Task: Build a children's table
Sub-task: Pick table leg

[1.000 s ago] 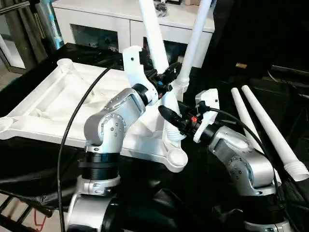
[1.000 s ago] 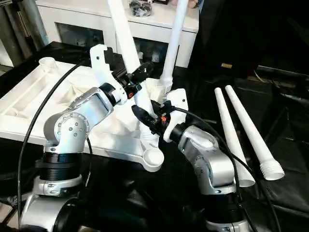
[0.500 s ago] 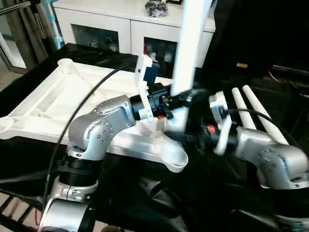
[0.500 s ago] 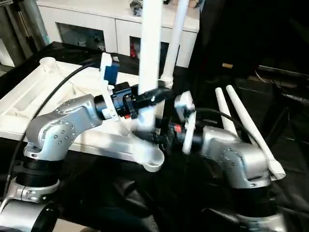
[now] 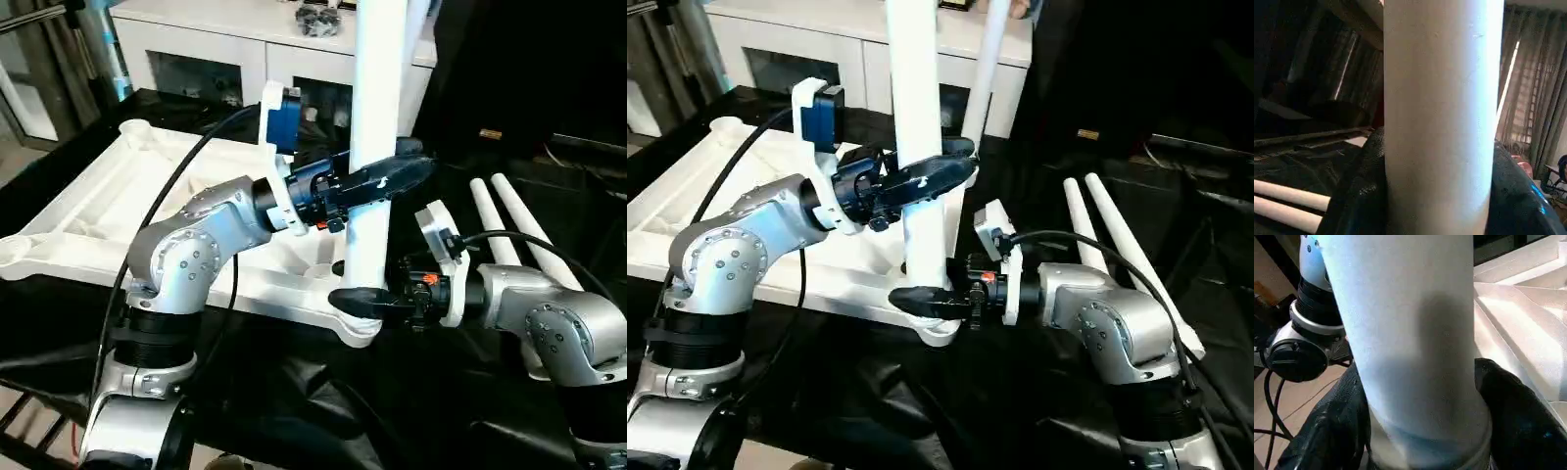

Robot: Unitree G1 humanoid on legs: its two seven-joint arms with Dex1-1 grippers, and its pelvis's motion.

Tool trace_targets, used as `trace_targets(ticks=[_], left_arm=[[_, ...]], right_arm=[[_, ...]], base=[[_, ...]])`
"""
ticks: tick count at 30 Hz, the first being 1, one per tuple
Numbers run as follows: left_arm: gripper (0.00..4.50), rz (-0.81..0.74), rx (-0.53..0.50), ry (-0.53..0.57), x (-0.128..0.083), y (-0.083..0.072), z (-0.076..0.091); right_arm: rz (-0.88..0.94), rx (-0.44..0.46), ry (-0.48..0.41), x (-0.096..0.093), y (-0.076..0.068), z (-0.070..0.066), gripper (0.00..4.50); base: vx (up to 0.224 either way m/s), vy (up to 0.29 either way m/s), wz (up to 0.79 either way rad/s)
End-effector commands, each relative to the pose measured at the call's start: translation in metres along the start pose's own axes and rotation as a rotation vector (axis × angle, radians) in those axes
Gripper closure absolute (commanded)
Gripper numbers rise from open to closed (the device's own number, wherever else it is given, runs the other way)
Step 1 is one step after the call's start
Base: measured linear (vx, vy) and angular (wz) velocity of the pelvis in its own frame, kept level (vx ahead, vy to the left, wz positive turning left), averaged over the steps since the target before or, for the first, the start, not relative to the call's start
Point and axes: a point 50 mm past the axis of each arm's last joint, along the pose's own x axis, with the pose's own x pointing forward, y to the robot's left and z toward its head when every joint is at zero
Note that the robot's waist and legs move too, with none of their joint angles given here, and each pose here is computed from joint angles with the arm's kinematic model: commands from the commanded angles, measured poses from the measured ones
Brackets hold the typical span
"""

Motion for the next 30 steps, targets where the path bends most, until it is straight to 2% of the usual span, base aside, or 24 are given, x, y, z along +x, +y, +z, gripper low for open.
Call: trace_targets(ticks=[1,2,4,5,7,9,11,15,17,18,22,24,27,30], left_arm=[[2.62,-0.080,-0.010,0.001,0.006,-0.007,0.001],[2.62,-0.076,-0.010,0.001,0.006,-0.007,0.001],[2.06,-0.059,-0.006,0.004,0.006,-0.005,0.001],[1.92,0.039,0.018,0.006,0.008,0.004,0.000],[1.86,0.107,0.010,-0.006,0.008,0.011,0.000],[1.57,0.129,0.018,-0.009,0.008,0.013,0.000],[1.39,0.252,0.089,-0.017,0.006,0.021,0.000],[1.19,0.421,0.146,0.025,0.007,0.030,-0.006],[1.19,0.456,0.156,0.033,0.008,0.032,-0.007],[1.19,0.556,0.179,0.048,0.008,0.037,-0.008],[1.19,0.675,0.198,0.051,0.009,0.043,-0.010],[1.46,0.731,0.206,0.043,0.010,0.046,-0.009],[1.56,0.753,0.204,0.030,0.010,0.047,-0.008],[1.93,0.729,0.189,-0.004,0.011,0.045,-0.006]], right_arm=[[0.022,-0.016,-0.012,0.001,0.002,0.005,1.76],[0.022,-0.017,-0.013,0.001,0.002,0.005,1.76],[0.019,-0.020,-0.015,0.001,0.002,0.005,1.76],[0.013,-0.026,-0.021,0.002,0.002,0.006,1.76],[0.002,-0.033,-0.029,0.003,0.002,0.006,1.76],[-0.003,-0.037,-0.034,0.004,0.002,0.007,1.76],[-0.067,-0.070,-0.067,0.010,0.000,0.010,1.77],[-0.178,-0.099,-0.093,0.020,-0.008,0.013,1.77],[-0.198,-0.104,-0.094,0.022,-0.009,0.013,1.77],[-0.236,-0.117,-0.097,0.026,-0.011,0.014,1.77],[-0.282,-0.137,-0.087,0.032,-0.013,0.013,1.77],[-0.297,-0.149,-0.081,0.034,-0.014,0.013,1.77],[-0.310,-0.155,-0.082,0.035,-0.014,0.012,1.77],[-0.360,-0.184,-0.084,0.035,-0.017,0.014,1.77]], base=[[0.000,0.000,0.00],[0.000,0.000,0.00],[0.000,0.000,0.00],[0.000,0.000,0.00],[0.000,0.000,0.00],[0.000,0.000,0.00],[0.000,0.000,0.00],[0.000,0.000,0.00],[0.000,0.000,0.00],[0.000,0.000,0.00],[0.000,0.000,0.00],[0.000,0.000,0.00],[0.000,0.000,0.00],[0.000,0.000,0.00]])
